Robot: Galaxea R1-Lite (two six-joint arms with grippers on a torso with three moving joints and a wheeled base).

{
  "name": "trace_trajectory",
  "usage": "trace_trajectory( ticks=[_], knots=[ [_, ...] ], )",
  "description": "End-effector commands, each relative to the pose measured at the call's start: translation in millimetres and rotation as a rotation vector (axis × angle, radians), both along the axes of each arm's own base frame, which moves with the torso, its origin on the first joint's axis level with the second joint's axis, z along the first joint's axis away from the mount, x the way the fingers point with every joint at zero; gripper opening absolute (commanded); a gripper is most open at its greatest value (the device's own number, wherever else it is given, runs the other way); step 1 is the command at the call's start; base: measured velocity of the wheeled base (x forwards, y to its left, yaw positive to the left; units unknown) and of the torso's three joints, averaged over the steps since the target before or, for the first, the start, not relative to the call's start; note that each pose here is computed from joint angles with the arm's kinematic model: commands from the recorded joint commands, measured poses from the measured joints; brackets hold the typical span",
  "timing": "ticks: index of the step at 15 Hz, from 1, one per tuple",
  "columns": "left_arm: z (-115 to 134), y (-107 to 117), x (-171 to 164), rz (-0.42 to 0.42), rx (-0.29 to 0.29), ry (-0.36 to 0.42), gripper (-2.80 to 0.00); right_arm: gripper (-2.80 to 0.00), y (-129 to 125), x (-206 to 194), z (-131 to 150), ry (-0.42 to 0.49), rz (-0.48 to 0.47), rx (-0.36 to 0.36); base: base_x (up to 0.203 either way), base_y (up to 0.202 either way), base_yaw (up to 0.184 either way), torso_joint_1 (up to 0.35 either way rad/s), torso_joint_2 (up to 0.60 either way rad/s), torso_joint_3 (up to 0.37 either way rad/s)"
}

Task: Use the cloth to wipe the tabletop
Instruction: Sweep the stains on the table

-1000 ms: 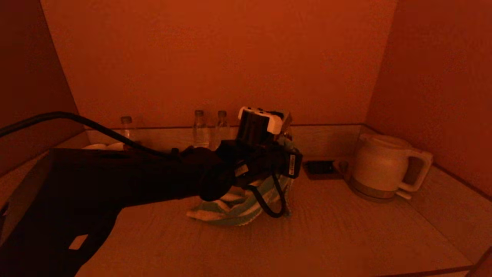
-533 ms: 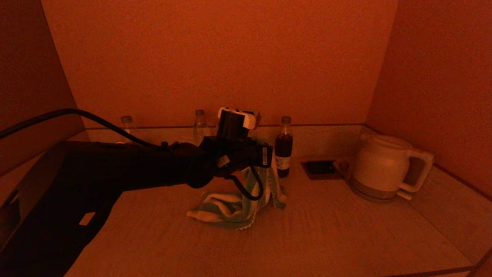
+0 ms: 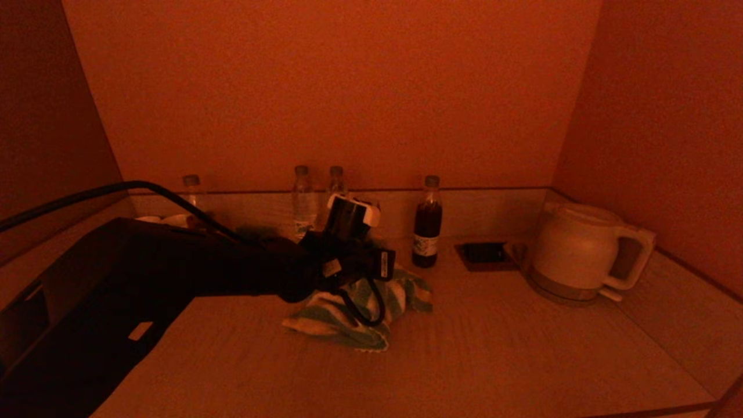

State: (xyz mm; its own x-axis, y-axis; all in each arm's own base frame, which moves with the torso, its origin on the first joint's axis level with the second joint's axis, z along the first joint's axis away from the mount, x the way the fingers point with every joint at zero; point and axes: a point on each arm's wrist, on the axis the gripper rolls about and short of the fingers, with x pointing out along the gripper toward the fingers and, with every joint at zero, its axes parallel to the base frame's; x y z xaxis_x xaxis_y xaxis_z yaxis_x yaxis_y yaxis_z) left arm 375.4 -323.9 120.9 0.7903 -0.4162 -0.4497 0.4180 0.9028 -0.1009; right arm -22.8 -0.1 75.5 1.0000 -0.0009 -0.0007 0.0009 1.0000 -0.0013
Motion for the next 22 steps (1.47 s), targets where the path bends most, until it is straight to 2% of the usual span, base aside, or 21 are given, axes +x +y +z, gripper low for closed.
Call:
trace_trajectory(
  ticks=[1,3,6,8,9,12,13,16,20,22],
  knots=[
    [-7,0,-12,0.003,0.035,0.026,-2.80,-2.80,0,0,0,-0.001,0.001,0.000,0.000,0.000,0.000,0.000,0.00,0.000],
    [-5,-3,-19,0.004,0.041,0.024,-2.80,-2.80,0,0,0,-0.001,0.001,0.000,0.000,0.000,0.000,0.000,0.00,0.000],
    [-9,-16,-65,-0.041,0.080,0.095,-2.80,-2.80,0,0,0,-0.001,0.001,0.000,0.000,0.000,0.000,0.000,0.00,0.000],
    [-5,-19,-73,-0.030,0.076,0.127,-2.80,-2.80,0,0,0,-0.001,0.001,0.000,0.000,0.000,0.000,0.001,0.00,0.020],
    [-3,-20,-80,-0.009,0.087,0.189,-2.80,-2.80,0,0,0,-0.001,0.001,0.000,0.000,0.000,0.000,0.000,0.00,0.000],
    [17,-23,-87,0.034,0.054,0.271,-2.80,-2.80,0,0,0,-0.001,0.001,0.000,0.000,0.000,0.000,0.000,0.00,0.000],
    [19,-22,-88,0.038,0.053,0.276,-2.80,-2.80,0,0,0,-0.001,0.001,0.000,0.000,0.000,0.000,0.000,0.00,0.000],
    [55,-17,-87,0.064,0.009,0.276,-2.80,-2.80,0,0,0,-0.001,0.001,0.000,0.000,0.000,0.000,0.000,0.00,0.000],
    [115,8,-81,0.095,-0.105,0.190,-2.80,-2.80,0,0,0,-0.001,0.001,0.000,0.000,0.000,0.000,0.000,0.00,0.000],
    [116,9,-81,0.097,-0.106,0.188,-2.80,-2.80,0,0,0,-0.001,0.001,0.000,0.000,0.000,0.000,0.000,0.00,0.000]
  ],
)
